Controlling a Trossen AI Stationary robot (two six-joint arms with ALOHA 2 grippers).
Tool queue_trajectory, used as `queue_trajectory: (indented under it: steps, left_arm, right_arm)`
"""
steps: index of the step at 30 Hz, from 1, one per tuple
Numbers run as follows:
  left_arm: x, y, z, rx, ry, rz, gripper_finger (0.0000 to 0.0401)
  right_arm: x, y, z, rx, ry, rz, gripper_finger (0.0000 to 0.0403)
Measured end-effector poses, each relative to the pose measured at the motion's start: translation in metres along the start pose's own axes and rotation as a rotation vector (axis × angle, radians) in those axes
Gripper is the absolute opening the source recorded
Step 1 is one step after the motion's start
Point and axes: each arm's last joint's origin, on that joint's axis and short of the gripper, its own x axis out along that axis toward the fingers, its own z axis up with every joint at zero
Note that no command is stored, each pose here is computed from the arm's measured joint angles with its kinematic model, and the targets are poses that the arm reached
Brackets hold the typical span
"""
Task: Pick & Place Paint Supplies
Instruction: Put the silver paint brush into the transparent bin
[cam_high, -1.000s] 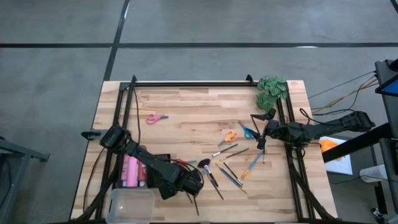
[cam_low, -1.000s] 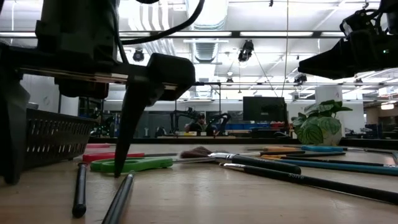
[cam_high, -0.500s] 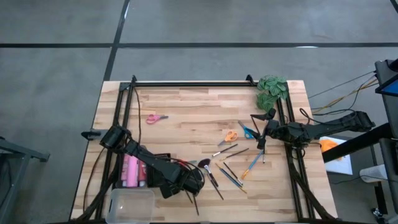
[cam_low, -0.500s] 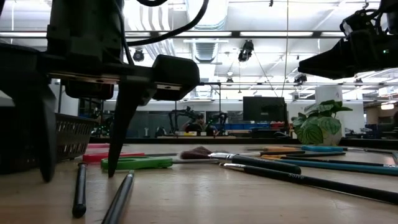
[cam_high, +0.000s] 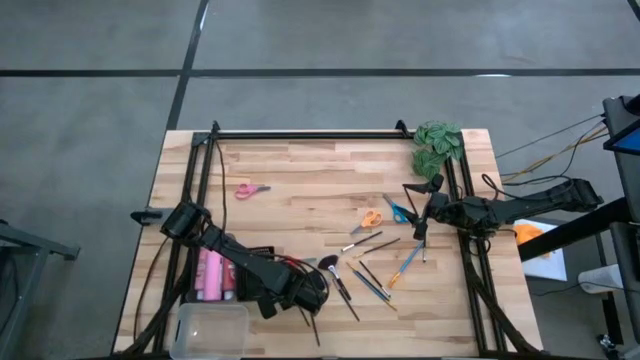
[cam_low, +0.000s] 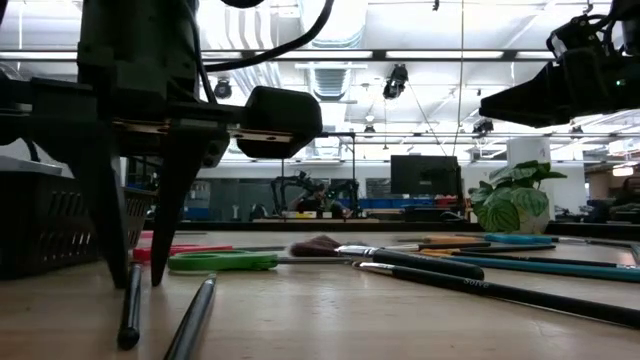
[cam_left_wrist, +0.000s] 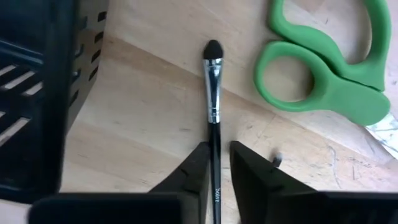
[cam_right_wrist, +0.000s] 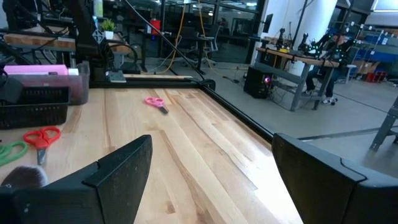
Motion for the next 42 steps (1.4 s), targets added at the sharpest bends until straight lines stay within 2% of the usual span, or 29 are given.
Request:
queue_trajectory:
  steps: [6,22,29,42]
  left_arm:
    - [0.000,0.000,0.000,-0.003,-0.001,-0.001,0.0006]
    - [-0.003,-0.001,0.000,-0.002,0.005,-0.013,0.0003]
    - [-0.019,-0.007,-0.006,0.055,0.009,-0.090,0.0001]
    - [-0.062,-0.002,-0.003,0.081,0.062,-0.141,0.0002]
  right_arm:
    - [0.000,0.000,0.000,0.001,0.000,0.000,0.0329]
    - [0.000,0.000,0.000,0.001,0.000,0.000,0.0329]
    - [0.000,0.000,0.000,-0.001,0.000,0.000,0.0329]
    - [0.000,0.000,0.000,-0.001,0.000,0.000,0.0329]
